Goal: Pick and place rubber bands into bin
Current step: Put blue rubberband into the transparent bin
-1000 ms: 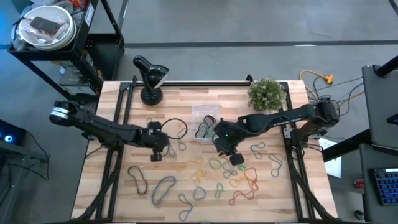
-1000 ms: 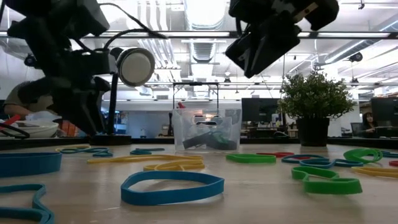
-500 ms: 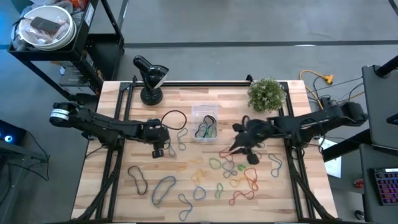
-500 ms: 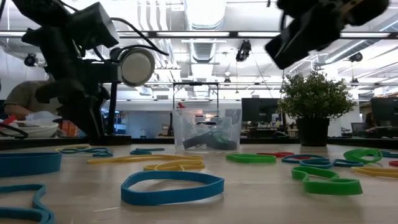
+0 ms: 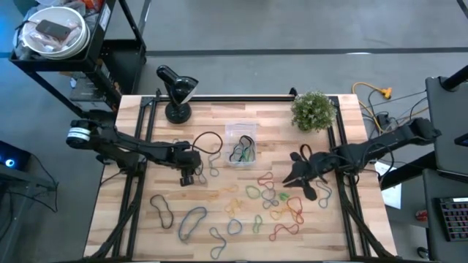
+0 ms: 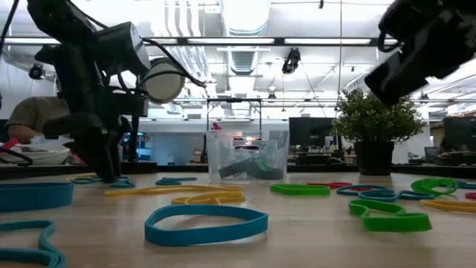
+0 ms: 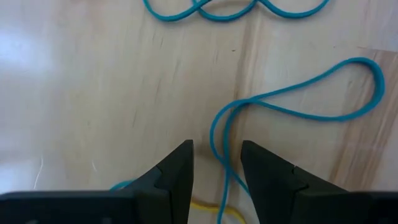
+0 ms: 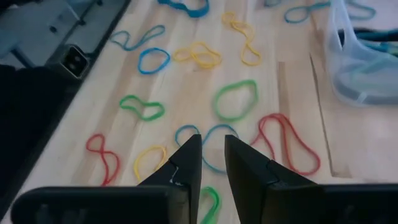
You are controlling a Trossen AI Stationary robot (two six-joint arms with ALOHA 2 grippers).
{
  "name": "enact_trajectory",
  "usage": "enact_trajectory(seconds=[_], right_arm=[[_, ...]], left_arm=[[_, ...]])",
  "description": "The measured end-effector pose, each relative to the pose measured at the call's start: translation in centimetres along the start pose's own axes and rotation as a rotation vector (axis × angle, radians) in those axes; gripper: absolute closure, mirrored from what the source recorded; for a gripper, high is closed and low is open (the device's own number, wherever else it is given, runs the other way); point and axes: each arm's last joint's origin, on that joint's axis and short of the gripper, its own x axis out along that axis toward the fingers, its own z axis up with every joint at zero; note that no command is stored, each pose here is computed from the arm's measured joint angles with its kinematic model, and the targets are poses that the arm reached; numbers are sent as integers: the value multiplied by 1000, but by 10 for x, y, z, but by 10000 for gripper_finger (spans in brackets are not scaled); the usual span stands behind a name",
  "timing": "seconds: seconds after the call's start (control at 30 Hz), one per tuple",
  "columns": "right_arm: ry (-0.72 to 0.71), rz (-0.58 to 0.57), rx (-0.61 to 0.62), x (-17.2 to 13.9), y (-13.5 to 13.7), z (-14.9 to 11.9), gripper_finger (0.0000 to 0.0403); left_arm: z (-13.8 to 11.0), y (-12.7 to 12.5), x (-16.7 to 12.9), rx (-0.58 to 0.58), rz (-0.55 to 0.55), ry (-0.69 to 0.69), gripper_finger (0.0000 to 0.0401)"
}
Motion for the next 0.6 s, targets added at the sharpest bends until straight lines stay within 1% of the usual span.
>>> enact_trajectory(seconds=[0.1, 0.23, 0.3, 0.4, 0.53, 0.6], right_arm=[[14, -11, -4, 2, 4, -3, 339], [9, -31, -7, 4, 8, -3, 342], [-4, -31, -3, 4, 11, -1, 344], [-1, -44, 4, 4, 14, -3, 344], [32, -62, 34, 6, 17, -8, 344], [69, -80, 57, 6, 17, -12, 344]], left_arm=[[-1, 0, 6, -2, -8, 31, 278], [-1, 0, 7, -8, -10, 38, 279], [-1, 0, 6, -10, -13, 35, 287], [-1, 0, 6, -10, -19, 37, 315], [-1, -1, 6, -9, -36, 40, 376], [-1, -1, 6, -9, -36, 39, 394]])
